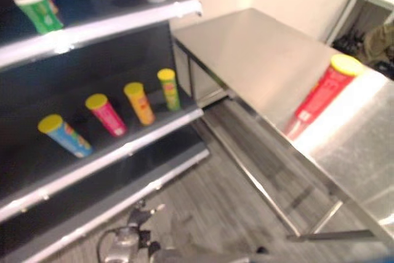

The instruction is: Put the goods on the table back onto the shelves and tidy them up.

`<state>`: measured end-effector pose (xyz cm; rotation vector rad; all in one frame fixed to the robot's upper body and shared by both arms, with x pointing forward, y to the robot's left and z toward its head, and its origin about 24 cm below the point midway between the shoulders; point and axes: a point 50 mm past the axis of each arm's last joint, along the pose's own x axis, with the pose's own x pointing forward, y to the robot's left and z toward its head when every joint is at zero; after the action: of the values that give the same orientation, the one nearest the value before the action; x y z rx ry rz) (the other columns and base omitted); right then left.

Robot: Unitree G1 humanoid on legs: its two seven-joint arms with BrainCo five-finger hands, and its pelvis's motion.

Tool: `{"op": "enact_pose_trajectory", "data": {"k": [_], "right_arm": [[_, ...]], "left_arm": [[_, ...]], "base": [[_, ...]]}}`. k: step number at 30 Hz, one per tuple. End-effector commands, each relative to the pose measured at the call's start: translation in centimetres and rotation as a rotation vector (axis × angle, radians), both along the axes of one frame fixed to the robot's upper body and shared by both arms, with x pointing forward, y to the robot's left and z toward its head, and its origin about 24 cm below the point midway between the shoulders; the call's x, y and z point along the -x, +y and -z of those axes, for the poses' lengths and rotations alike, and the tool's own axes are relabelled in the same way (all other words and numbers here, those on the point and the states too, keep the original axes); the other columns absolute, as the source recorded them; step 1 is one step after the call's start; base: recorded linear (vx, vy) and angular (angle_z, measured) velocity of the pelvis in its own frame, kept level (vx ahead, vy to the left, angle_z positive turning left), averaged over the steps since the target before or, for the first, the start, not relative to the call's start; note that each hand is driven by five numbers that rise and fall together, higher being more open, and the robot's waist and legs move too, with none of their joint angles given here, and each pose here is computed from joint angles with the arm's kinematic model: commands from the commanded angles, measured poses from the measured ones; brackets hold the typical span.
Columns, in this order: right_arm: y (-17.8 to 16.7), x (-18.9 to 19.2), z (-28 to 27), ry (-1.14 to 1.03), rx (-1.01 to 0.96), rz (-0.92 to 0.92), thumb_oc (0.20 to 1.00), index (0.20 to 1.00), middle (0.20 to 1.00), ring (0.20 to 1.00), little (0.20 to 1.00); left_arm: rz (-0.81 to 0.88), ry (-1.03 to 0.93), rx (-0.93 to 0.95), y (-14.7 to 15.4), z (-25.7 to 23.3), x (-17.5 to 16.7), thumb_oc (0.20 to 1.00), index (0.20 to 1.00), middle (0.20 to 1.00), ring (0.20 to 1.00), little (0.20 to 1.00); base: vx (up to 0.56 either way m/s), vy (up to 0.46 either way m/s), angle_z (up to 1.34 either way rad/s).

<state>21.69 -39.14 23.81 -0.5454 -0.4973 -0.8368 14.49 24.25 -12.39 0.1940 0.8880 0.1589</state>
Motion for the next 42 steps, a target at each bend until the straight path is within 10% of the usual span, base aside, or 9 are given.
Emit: {"op": "enact_pose_trajectory", "data": {"k": [1,42], "right_arm": [[1.1,-1.3,-3.1,-0.093,0.029,-0.11,1.0,1.0,1.0,1.0,1.0],[0.4,-4.0,-0.5,0.432,0.156,-0.263,1.0,1.0,1.0,1.0,1.0]], "left_arm": [[0.017,-0.033,-0.072,2.4,-1.3,-1.1,1.0,1.0,1.0,1.0,1.0],[0.006,0.104,-0.072,3.2,0.6,3.2,1.0,1.0,1.0,1.0,1.0]], "base": [[0.07,0.044,0.17],[0.02,0.016,-0.01]]}}
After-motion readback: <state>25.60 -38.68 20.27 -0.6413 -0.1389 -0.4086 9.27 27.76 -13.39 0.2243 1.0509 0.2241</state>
